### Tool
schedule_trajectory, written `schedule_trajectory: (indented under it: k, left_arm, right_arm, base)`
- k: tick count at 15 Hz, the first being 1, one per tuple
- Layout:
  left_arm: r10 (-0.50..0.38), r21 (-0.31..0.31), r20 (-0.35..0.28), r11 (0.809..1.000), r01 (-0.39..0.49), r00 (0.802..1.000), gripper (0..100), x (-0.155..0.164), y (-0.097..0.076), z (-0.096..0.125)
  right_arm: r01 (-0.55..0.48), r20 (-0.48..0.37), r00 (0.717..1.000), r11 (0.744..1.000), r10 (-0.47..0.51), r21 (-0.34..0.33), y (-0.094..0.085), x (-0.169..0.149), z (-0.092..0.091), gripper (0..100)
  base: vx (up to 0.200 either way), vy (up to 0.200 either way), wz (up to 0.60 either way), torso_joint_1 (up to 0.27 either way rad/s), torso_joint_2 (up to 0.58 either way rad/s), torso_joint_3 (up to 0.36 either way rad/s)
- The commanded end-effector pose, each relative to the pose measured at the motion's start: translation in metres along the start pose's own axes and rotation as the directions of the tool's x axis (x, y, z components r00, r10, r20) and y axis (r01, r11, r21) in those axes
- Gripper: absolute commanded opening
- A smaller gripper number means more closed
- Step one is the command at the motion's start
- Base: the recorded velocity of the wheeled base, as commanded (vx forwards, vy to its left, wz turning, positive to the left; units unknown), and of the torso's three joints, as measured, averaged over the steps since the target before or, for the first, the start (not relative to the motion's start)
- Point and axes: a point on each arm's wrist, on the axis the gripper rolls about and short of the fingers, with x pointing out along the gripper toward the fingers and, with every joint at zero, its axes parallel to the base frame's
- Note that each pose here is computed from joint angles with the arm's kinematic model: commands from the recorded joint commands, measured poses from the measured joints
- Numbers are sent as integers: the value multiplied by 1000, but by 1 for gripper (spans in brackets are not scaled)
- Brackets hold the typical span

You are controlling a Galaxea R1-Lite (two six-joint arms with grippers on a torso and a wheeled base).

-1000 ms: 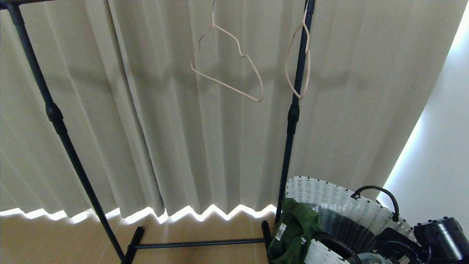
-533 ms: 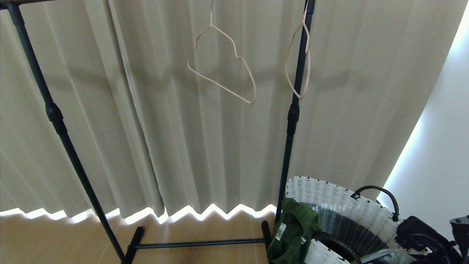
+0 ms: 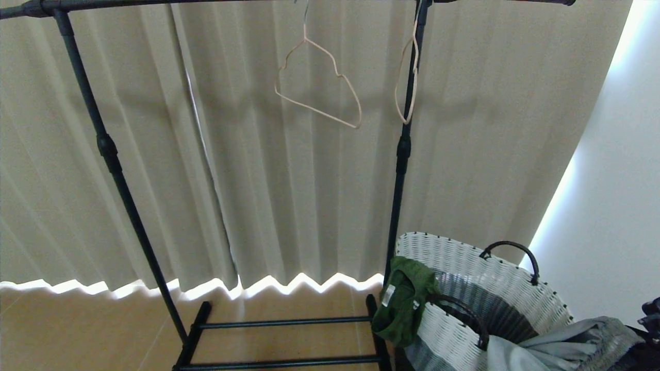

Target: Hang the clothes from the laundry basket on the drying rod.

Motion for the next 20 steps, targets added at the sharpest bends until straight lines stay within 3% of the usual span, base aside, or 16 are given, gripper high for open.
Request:
schedule_trajectory:
  k: [1, 7, 17, 20]
  left_arm:
    - [1, 0, 0, 1000, -1, 1000, 100, 0, 0, 0]
    - [2, 0, -1, 1000, -2, 1000, 100, 0, 0, 0]
    - [-1, 3, -1, 1000, 1, 1000, 100, 0, 0, 0]
    - [2, 4, -1, 1000, -2, 1000, 100, 0, 0, 0]
  right_arm:
    - [14, 47, 999, 1000, -14, 11, -2, -7, 0, 0]
    - [21, 70, 997, 1000, -23, 20, -3, -11, -1, 0]
    - [-19, 66, 998, 1000, 18, 16, 0, -10, -4, 0]
    - [-27, 100, 995, 999, 24, 20, -2, -11, 4, 0]
  base:
    - [0, 0, 0, 0, 0, 0]
    - [0, 0, 0, 0, 0, 0]
    - [0, 200, 0, 6, 3, 1]
    - [0, 0, 0, 0, 0, 0]
